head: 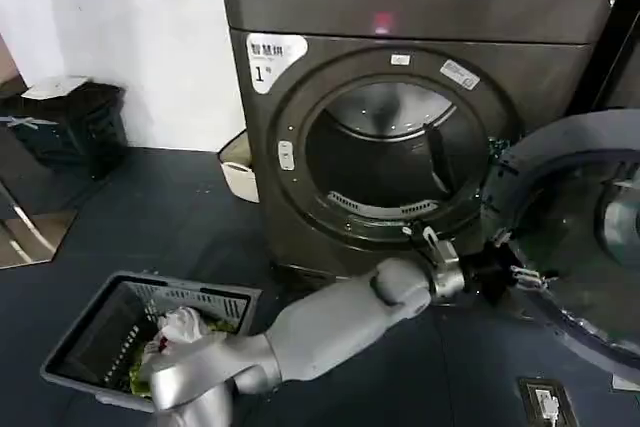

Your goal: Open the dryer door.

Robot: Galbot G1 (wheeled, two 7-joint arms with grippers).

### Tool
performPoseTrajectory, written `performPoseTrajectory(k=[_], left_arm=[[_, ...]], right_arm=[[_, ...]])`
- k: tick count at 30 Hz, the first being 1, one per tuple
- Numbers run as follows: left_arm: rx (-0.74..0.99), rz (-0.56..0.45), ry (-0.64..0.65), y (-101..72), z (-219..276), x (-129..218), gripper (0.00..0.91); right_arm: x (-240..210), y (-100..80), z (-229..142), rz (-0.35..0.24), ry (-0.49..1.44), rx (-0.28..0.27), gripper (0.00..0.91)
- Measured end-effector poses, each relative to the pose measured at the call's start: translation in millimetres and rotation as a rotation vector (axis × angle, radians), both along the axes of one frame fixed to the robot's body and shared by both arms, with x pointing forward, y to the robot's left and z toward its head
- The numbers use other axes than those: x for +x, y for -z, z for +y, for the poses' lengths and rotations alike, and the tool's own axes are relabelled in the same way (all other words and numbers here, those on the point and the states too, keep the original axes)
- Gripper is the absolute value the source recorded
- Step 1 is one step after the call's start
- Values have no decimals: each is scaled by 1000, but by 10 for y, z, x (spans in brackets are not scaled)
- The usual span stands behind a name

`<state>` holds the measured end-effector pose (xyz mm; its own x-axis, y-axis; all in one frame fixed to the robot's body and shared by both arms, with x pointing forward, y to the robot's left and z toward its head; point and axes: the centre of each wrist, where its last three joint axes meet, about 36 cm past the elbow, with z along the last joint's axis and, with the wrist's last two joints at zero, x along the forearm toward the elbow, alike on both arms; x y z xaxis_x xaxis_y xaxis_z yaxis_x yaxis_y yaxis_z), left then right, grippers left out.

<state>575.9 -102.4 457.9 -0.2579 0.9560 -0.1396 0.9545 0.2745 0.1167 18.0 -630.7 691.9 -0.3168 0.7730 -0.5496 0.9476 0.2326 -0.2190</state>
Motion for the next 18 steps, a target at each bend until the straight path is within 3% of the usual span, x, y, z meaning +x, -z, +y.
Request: performPoseTrajectory(k=[10,18], left_arm=[[-40,-3,26,-7,-21,-45,907],[-160,0,67,-67,-167,-302,907]], right_arm=[[-19,-3,-1,4,1,-1,907],[-12,-23,17,9,-2,-8,907]])
